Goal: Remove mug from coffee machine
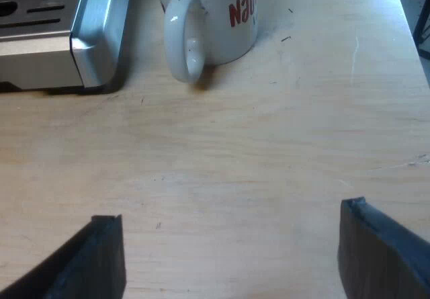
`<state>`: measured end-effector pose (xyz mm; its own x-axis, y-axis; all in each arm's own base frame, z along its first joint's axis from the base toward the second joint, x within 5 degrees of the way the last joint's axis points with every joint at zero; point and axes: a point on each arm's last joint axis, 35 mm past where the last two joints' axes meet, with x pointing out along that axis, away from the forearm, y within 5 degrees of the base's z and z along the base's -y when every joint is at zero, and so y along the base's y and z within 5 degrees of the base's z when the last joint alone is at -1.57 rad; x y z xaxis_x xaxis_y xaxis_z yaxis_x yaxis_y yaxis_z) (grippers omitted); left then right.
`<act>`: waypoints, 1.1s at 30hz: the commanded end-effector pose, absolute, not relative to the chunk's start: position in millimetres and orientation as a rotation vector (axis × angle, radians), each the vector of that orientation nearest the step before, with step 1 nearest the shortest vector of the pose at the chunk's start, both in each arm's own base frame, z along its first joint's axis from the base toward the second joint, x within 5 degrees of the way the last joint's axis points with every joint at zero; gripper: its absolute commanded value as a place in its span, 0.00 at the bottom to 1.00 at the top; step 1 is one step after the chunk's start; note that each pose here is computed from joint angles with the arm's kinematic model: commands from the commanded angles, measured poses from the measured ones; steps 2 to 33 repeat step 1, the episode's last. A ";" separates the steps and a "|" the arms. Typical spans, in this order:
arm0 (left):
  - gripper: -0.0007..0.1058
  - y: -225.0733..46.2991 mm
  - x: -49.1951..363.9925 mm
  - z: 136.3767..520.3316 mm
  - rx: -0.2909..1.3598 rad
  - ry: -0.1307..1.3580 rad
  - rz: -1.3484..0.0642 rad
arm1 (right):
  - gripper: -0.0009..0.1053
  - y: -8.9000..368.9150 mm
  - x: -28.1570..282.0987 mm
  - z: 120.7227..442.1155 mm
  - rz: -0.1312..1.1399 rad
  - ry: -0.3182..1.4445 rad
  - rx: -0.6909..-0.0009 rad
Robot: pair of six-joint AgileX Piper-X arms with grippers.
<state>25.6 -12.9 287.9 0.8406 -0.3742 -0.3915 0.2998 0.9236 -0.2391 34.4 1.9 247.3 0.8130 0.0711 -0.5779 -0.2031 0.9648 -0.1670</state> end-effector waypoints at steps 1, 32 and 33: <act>0.82 -12.7 28.2 290.2 -0.178 0.441 -0.344 | 0.64 1.9 35.1 249.9 0.148 0.597 -0.226; 0.82 -12.7 28.2 290.2 -0.178 0.441 -0.344 | 0.64 1.9 35.1 249.9 0.148 0.597 -0.226; 0.82 -12.7 28.2 290.2 -0.178 0.441 -0.344 | 0.64 1.9 35.1 249.9 0.148 0.597 -0.226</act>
